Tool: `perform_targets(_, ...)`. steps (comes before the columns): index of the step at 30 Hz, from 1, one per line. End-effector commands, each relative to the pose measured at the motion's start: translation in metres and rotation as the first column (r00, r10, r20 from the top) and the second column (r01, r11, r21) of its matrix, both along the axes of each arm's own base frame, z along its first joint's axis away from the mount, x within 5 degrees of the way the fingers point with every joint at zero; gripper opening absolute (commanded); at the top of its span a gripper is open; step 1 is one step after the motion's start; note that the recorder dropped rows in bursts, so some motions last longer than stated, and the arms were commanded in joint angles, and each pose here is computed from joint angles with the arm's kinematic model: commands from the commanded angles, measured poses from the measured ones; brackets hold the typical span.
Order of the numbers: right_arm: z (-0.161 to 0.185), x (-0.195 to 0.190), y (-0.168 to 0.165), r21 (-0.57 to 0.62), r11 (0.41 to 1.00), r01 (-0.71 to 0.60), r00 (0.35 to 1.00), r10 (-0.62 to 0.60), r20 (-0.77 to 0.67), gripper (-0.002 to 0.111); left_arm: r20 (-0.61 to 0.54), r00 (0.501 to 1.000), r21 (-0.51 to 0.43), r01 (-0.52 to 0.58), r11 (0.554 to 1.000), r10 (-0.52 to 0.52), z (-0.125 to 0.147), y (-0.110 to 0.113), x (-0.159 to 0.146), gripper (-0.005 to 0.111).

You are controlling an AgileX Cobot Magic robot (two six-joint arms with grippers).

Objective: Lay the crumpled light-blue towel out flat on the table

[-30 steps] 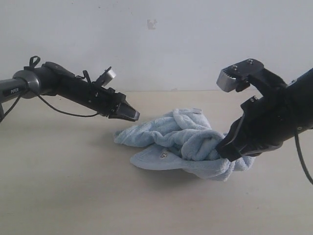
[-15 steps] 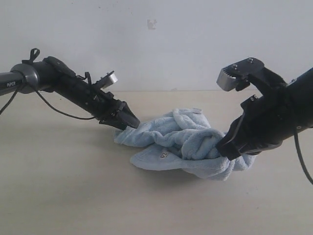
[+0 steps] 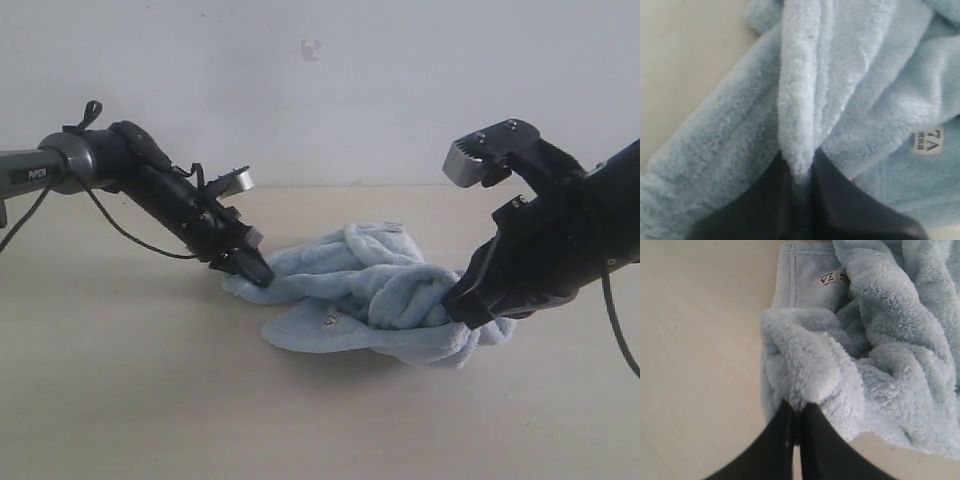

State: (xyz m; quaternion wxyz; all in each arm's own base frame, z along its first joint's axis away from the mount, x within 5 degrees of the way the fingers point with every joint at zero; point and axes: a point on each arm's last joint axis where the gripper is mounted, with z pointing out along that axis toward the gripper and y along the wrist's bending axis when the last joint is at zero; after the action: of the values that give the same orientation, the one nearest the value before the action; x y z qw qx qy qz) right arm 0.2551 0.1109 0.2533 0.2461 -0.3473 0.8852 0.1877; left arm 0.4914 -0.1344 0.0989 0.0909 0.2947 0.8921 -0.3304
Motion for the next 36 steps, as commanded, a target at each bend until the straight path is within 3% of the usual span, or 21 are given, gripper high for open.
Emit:
perform_targets(1,0.003,-0.003,0.0,0.007,1.0,-0.018,1.0,0.018,-0.006,0.0,-0.035,0.992,0.086,-0.116,0.99,0.119,0.018,0.037,0.0,0.004)
perform_targets(7,0.003,-0.001,-0.001,-0.009,1.0,-0.012,1.0,0.013,0.018,0.0,-0.042,0.974,0.035,-0.22,0.975,0.221,0.066,0.085,-0.025,0.004)
perform_targets(10,0.001,0.001,-0.006,-0.056,0.998,0.031,0.999,-0.03,0.019,0.0,-0.041,0.973,-0.028,-0.229,0.973,0.228,0.104,0.105,-0.08,0.004)
perform_targets(13,-0.003,0.001,-0.015,-0.151,0.985,0.079,0.997,-0.078,0.012,0.0,-0.065,0.951,-0.011,-0.303,0.953,0.302,0.115,0.123,-0.129,0.004)
perform_targets(15,-0.005,0.003,-0.022,-0.22,0.966,0.137,0.99,-0.137,0.013,0.0,-0.021,0.907,0.024,-0.421,0.907,0.422,0.117,0.144,-0.16,0.004)
perform_targets(18,-0.007,0.003,-0.031,-0.305,0.935,0.181,0.983,-0.182,0.026,0.0,0.108,0.77,0.039,-0.635,0.771,0.629,0.135,0.17,-0.201,0.004)
perform_targets(20,-0.007,0.006,-0.036,-0.346,0.915,0.207,0.978,-0.199,0.059,0.0,0.215,0.686,0.003,-0.712,0.702,0.695,0.157,0.176,-0.215,0.004)
perform_targets(22,-0.005,0.009,-0.04,-0.373,0.893,0.253,0.968,-0.229,0.107,0.0,0.28,0.654,-0.029,-0.726,0.687,0.703,0.174,0.175,-0.224,0.004)
perform_targets(27,-0.004,0.011,-0.038,-0.345,0.901,0.263,0.965,-0.237,0.115,0.0,0.244,0.658,-0.015,-0.732,0.681,0.712,0.167,0.174,-0.225,0.004)
perform_targets(30,-0.005,0.005,-0.03,-0.307,0.941,0.141,0.99,-0.129,0.059,0.0,0.195,0.672,0.006,-0.729,0.684,0.714,0.15,0.175,-0.221,0.004)
perform_targets(33,-0.004,-0.003,-0.016,-0.191,0.982,0.001,1.0,-0.004,-0.017,0.001,0.131,0.697,0.007,-0.712,0.703,0.705,0.132,0.173,-0.215,0.004)
perform_targets(36,-0.003,-0.009,-0.009,-0.124,0.991,-0.052,0.996,0.043,-0.072,0.014,0.085,0.727,-0.004,-0.684,0.73,0.682,0.119,0.172,-0.21,0.004)
